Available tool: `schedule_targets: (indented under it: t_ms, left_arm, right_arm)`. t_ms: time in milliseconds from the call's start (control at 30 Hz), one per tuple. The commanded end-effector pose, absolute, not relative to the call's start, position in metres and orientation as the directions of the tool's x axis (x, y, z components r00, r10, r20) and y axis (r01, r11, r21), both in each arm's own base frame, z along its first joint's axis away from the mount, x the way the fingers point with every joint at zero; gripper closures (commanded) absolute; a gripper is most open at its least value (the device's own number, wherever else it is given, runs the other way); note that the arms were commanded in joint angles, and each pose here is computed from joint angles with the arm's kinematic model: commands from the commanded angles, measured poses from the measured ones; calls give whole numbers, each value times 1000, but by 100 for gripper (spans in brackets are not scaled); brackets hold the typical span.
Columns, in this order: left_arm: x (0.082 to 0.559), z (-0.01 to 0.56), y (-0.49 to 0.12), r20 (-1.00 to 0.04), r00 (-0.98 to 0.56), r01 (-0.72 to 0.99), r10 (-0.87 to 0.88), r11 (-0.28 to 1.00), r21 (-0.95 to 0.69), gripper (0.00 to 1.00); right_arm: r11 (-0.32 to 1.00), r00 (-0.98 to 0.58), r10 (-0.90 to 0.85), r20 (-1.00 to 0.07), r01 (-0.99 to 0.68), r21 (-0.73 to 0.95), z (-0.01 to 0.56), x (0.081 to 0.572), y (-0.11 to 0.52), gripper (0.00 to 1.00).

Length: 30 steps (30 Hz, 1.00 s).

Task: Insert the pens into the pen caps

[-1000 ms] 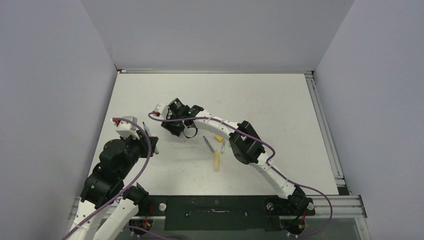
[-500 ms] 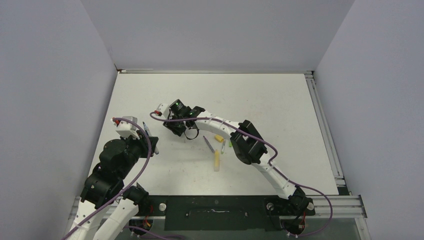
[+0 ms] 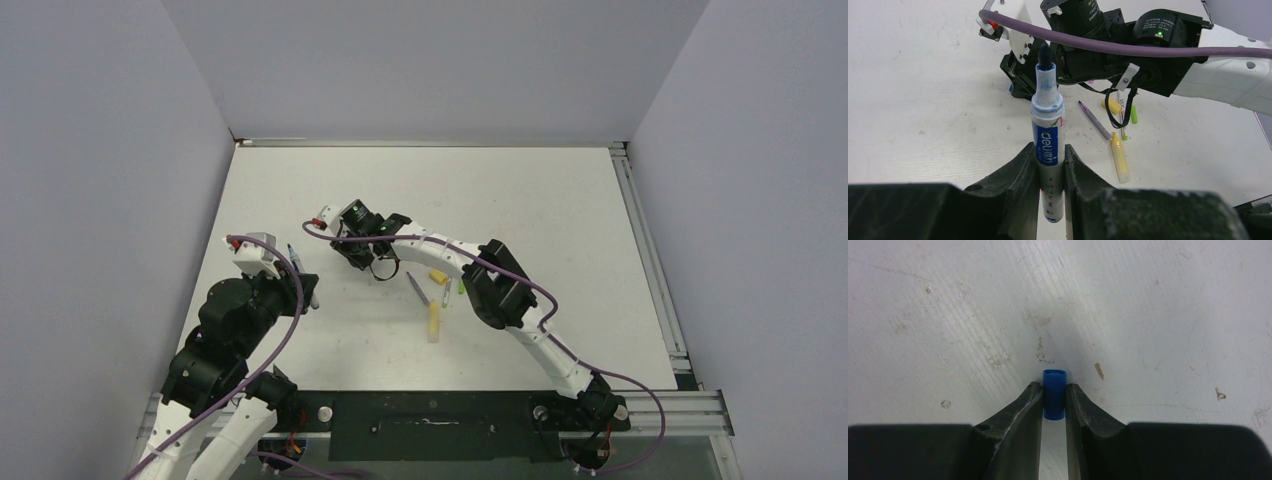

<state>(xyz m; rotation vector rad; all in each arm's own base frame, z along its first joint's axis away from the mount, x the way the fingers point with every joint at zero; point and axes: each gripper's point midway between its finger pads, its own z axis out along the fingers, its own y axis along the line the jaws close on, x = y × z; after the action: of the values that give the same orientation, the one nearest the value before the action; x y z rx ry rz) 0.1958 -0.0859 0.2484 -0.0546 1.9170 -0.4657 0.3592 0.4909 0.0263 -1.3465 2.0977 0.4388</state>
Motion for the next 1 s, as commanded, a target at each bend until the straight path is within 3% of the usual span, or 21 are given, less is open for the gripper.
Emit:
schedule_targets:
  t_ms: [0, 467, 967]
  left_arm:
    - [202, 264, -93, -900, -343, 223, -270, 907, -358, 100]
    - [196, 265, -121, -894, -383, 367, -231, 850, -377, 100]
    - [178, 272, -173, -846, -482, 570, -229, 651, -501, 100]
  right_arm:
    - [498, -332, -662, -672, -865, -63, 64, 365, 477, 95]
    - [604, -418, -448, -790, -793, 77, 148, 345, 439, 95]
    - [676, -409, -100, -907, -696, 240, 267, 301, 378, 95]
